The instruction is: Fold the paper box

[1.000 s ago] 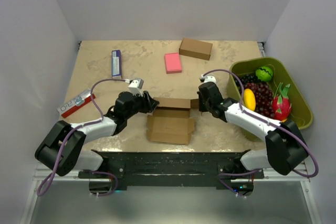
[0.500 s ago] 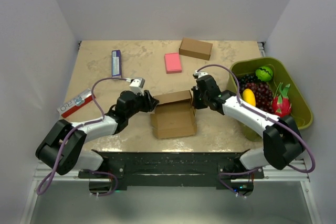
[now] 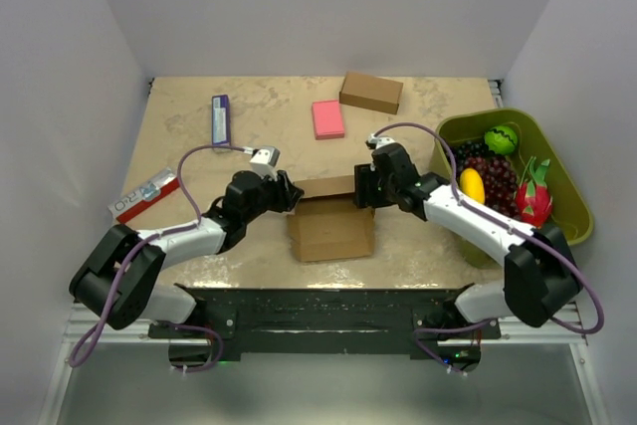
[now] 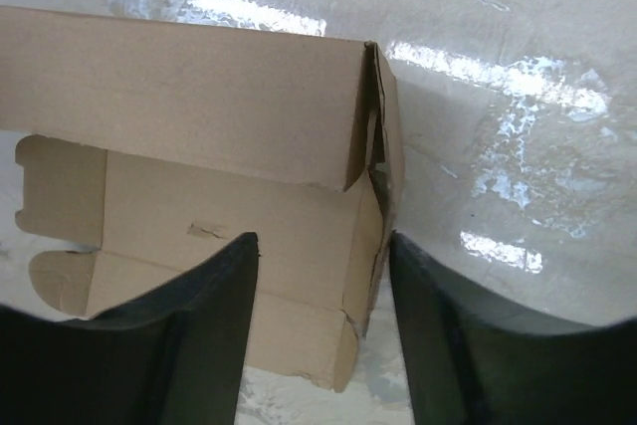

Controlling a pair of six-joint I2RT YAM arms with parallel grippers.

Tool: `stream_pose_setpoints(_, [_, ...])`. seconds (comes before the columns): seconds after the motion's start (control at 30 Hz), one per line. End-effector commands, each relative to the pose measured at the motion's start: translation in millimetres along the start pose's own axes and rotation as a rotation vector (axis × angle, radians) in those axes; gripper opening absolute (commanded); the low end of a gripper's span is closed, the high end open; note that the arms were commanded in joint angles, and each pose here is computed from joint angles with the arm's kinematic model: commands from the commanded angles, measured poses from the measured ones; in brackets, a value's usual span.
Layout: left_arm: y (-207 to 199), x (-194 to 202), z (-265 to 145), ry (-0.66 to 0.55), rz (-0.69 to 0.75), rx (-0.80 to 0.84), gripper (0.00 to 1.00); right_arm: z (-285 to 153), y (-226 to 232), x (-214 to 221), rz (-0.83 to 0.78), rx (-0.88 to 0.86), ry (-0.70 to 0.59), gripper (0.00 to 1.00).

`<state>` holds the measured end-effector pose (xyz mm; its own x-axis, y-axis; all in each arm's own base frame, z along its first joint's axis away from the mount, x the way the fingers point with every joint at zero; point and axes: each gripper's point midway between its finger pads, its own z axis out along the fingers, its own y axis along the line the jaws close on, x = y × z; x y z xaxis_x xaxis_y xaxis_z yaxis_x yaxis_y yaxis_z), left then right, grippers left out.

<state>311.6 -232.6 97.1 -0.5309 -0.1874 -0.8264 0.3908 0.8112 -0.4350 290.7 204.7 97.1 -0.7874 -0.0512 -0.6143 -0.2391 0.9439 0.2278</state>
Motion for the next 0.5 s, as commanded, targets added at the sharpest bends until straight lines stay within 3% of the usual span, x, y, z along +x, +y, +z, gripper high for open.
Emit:
stream_pose_setpoints(0.0, [3.0,1.4,-0.6,0.028,0.046,-0.027,0.42,-30.7,-10.2,-27.4,0.026,0.064,-0.147,0.62])
stream_pose_setpoints(0.2, [2.7,2.6,0.2,0.034,0.044,-0.023,0.42,-50.5,-12.8,-15.2,0.046,0.034,-0.195,0.52])
stream_pose_setpoints(0.23, [2.9,3.4,0.8,0.037,0.045,-0.023,0.42,-51.7,-9.1,-10.0,0.049,0.009,-0.194,0.44])
stream_pose_setpoints(0.37, [2.2,4.6,2.0,0.039,0.043,-0.019,0.42,-43.2,13.6,6.3,0.047,-0.115,-0.150,0.30])
stream_pose_setpoints(0.47, [1.9,5.1,3.1,0.042,0.043,-0.017,0.42,-31.3,24.6,16.4,0.030,-0.150,-0.127,0.25])
